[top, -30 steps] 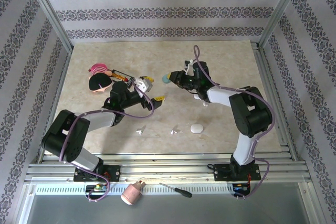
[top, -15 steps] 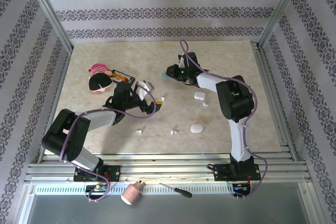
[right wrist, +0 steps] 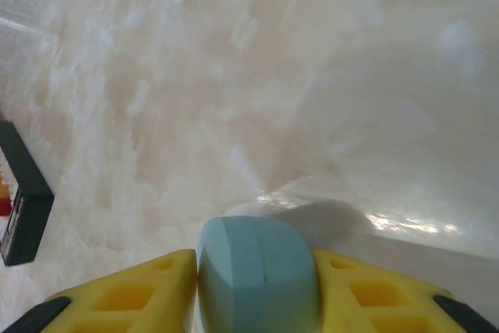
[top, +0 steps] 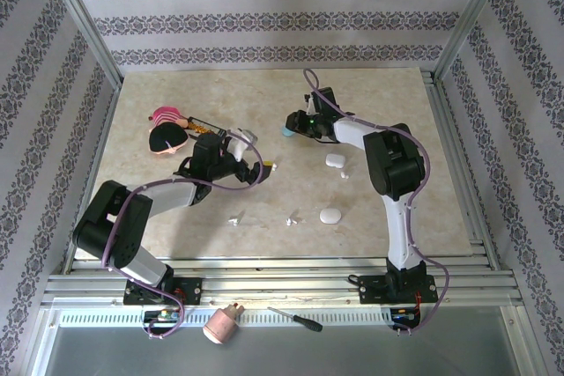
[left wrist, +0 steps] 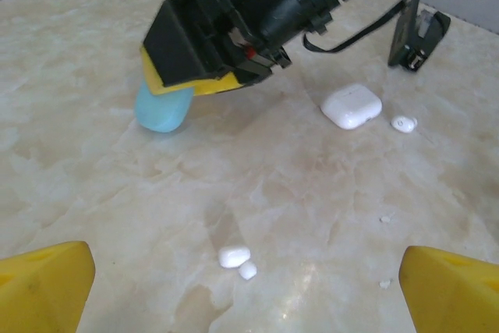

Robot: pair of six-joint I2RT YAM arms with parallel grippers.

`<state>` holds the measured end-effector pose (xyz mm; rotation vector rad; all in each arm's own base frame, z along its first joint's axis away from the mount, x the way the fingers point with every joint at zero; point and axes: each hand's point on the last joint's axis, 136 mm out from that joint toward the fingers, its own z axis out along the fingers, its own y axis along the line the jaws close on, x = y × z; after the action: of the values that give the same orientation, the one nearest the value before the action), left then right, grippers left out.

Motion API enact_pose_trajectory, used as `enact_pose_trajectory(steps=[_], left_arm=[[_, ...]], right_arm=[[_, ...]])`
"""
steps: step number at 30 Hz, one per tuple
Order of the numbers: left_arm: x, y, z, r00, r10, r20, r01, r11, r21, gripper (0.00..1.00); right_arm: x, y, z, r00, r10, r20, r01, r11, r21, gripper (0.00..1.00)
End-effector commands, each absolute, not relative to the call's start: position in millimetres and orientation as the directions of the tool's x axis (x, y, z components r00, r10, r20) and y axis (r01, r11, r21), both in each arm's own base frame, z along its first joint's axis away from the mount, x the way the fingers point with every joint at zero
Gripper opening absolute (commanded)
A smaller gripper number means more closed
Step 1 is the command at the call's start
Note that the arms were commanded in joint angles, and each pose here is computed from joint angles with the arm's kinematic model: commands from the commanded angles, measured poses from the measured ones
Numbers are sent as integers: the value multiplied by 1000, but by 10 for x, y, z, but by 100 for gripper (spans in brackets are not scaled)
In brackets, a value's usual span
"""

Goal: Insert wireless bluetooth earbuds into charging case

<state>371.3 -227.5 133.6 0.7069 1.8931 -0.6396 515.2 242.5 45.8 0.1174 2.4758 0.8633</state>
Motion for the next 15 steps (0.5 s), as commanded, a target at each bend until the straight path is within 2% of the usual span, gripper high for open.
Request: enact_pose_trajectory(steps=[1, 9, 12, 15], left_arm=[[3782, -2276, 1344, -456, 159, -876, 647, 735, -204, 99], [3769, -2231, 1404, -532, 88, -842, 579, 763, -286, 99], [3781, -2185, 1381, -579, 29, -815, 519, 784, -341, 99], [3757, -2219, 1420, -584, 0, -811, 537, 750, -386, 99]], right_arm=[[5118, 2190, 777, -833, 200, -516, -141, 825, 548, 49], [4705, 1479, 1188, -769, 81, -634, -225, 894, 387, 72], [4504, 1340, 1336, -704, -73, -706, -345, 905, 250, 78], [4296, 1283, 1378, -629, -273, -728, -475, 876, 82, 87]])
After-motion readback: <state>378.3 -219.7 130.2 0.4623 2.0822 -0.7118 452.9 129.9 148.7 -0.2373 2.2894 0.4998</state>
